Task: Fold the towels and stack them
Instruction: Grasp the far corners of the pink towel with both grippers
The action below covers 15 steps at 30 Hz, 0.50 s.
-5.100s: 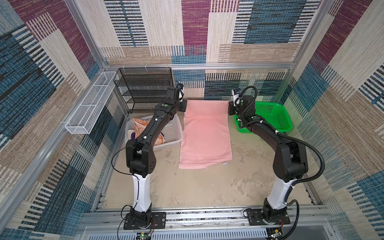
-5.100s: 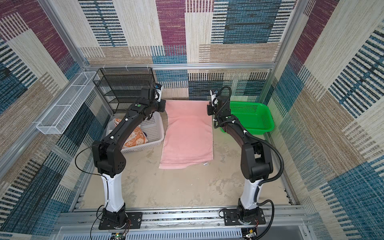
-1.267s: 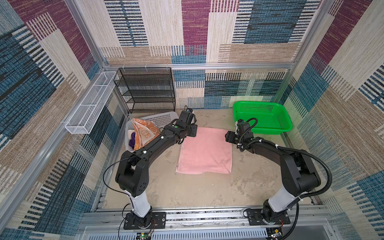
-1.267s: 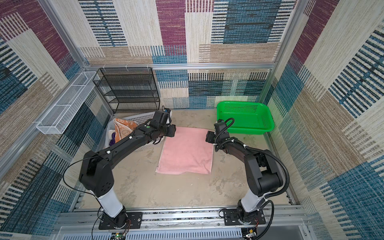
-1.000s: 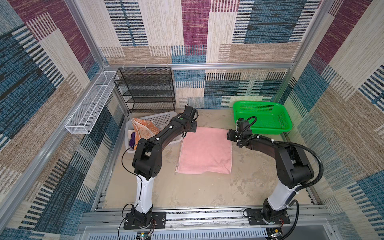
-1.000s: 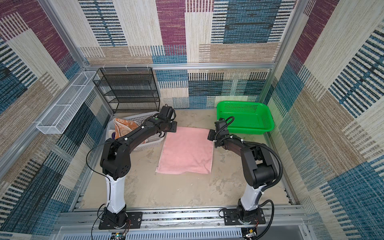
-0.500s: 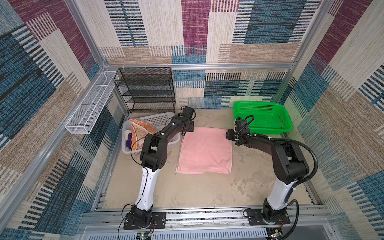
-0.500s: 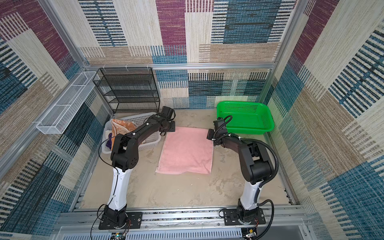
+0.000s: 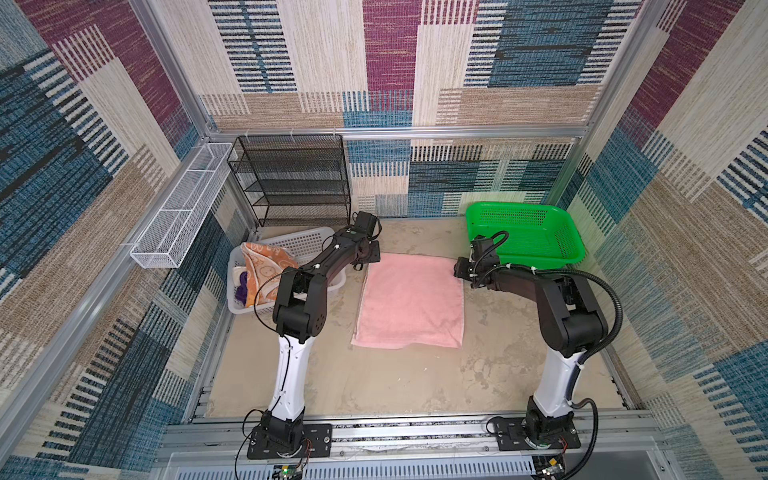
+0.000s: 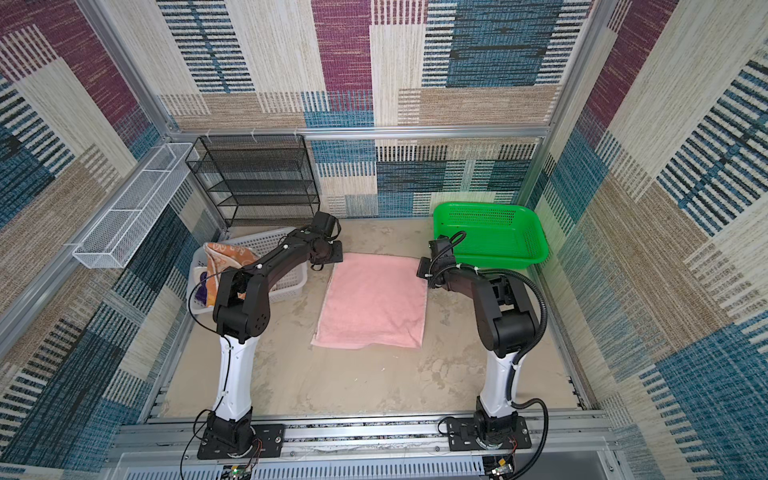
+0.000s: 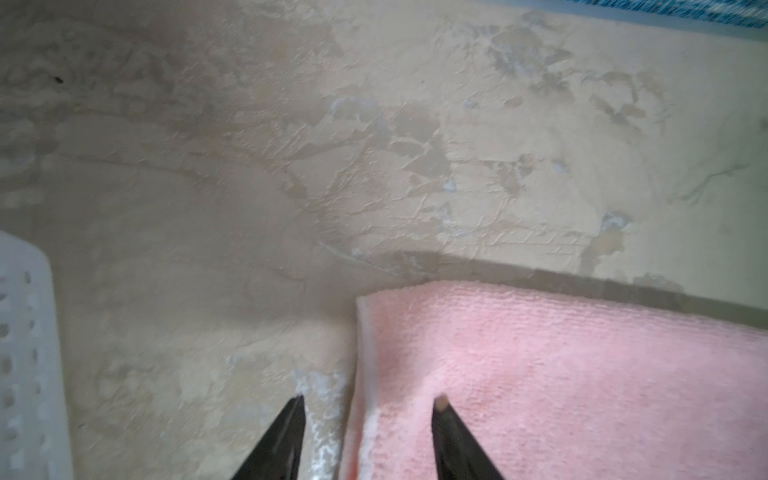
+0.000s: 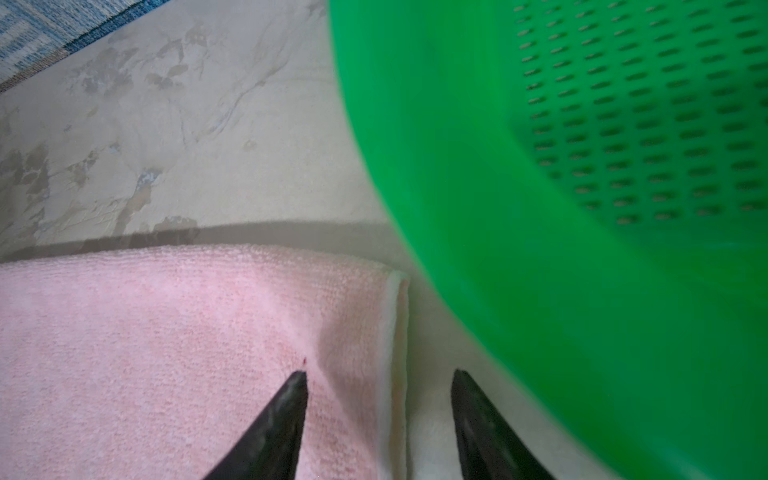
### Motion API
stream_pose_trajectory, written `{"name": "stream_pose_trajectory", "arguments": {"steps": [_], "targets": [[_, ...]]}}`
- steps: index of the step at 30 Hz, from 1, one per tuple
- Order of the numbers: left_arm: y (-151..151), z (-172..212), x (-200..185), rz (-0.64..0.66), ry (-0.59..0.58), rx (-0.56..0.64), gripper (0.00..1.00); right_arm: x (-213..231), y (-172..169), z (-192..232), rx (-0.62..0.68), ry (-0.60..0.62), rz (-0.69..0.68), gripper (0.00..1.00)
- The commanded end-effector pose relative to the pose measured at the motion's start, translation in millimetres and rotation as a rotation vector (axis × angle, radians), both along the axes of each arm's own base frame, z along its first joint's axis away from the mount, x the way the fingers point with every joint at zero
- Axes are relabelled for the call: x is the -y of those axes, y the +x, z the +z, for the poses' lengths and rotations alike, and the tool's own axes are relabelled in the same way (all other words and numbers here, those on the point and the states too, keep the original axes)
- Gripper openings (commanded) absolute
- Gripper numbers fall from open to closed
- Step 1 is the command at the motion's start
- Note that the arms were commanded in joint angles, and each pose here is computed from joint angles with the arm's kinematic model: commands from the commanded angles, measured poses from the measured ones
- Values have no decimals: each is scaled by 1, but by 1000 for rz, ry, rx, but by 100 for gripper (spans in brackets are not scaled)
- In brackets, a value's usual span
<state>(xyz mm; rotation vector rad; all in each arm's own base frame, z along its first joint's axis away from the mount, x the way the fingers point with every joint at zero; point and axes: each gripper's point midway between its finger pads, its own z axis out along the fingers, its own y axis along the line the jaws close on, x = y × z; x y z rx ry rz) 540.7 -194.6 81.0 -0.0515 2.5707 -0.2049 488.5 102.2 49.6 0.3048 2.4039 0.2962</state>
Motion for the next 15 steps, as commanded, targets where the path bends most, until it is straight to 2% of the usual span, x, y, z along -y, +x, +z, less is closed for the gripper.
{"name": "stream_pose_trajectory", "arguments": {"steps": [1, 11, 15], "targets": [[9, 2, 11, -36, -41, 23, 53, -1, 16, 4, 45, 22, -28, 55], [20, -19, 18, -31, -63, 12, 52, 5, 31, -7, 38, 24, -84, 52], [24, -28, 19, -27, -60, 1, 49, 6, 33, -10, 37, 22, -89, 50]]}}
